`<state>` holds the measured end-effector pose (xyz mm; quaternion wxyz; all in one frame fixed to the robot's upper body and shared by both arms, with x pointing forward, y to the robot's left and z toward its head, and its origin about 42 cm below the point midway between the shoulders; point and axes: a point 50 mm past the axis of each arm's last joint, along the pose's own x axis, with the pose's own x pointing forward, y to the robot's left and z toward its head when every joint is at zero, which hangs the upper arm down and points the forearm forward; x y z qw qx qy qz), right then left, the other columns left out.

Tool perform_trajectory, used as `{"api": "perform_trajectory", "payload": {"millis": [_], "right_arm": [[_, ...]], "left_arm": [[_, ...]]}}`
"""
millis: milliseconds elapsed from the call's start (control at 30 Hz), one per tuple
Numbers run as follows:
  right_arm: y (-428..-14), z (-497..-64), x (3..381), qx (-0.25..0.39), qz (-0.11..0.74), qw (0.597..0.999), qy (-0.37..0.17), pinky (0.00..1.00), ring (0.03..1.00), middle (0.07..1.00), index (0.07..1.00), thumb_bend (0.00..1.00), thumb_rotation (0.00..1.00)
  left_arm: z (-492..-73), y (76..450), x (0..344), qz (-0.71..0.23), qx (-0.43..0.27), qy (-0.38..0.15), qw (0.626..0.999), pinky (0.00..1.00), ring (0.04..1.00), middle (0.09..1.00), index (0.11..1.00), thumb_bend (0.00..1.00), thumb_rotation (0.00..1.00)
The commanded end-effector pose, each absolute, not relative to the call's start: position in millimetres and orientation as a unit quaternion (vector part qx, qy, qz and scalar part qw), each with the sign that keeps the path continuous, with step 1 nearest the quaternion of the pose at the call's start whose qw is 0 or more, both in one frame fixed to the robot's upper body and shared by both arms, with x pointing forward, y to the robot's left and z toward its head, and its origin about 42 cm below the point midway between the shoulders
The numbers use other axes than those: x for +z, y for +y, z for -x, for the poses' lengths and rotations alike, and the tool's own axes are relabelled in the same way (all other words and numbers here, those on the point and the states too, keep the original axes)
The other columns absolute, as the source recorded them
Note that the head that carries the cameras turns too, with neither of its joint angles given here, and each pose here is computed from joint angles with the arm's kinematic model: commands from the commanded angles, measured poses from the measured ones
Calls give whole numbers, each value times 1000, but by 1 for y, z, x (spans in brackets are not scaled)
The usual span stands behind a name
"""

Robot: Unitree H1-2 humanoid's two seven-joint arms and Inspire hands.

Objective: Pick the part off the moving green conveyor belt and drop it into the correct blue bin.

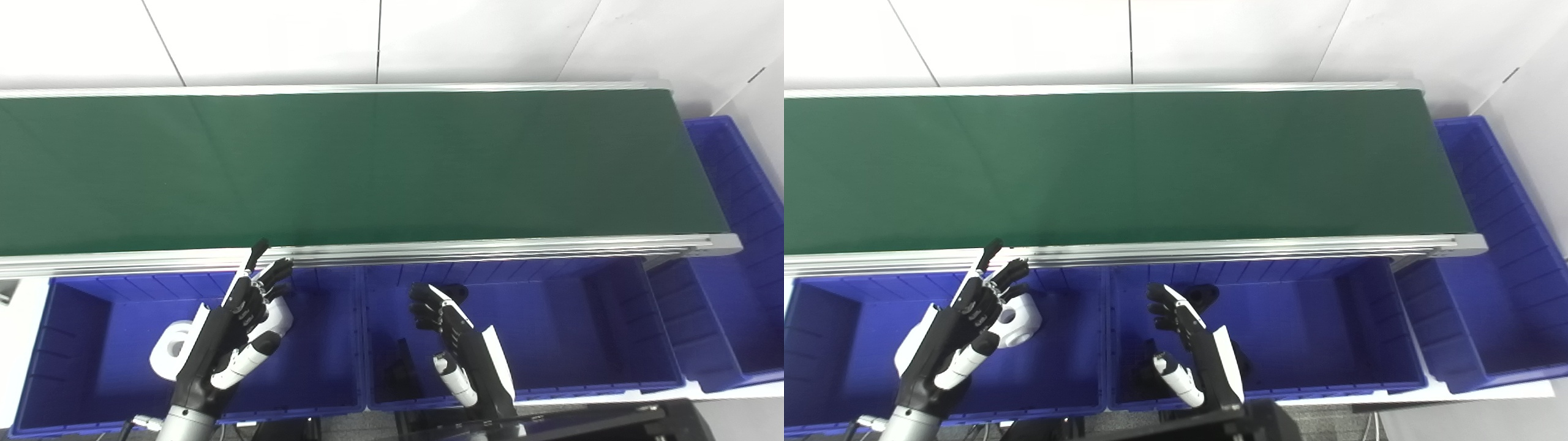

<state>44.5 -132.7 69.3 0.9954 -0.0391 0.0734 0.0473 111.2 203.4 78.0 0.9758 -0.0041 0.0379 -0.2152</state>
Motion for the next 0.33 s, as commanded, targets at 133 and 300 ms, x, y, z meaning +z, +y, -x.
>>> {"api": "perform_trajectory", "payload": {"millis": [133, 300], "right_arm": [[-124, -47, 78, 51, 13, 997, 49, 800, 839, 862, 873, 882, 1000], [-123, -48, 77, 57, 7, 997, 54, 813, 845, 868, 889, 872, 1000]], "left_arm": [[-110, 203, 87, 4, -217, 20, 976, 851, 900, 893, 1000, 732, 669], [-110, 203, 86, 4, -219, 19, 976, 855, 910, 895, 1000, 748, 674]]}}
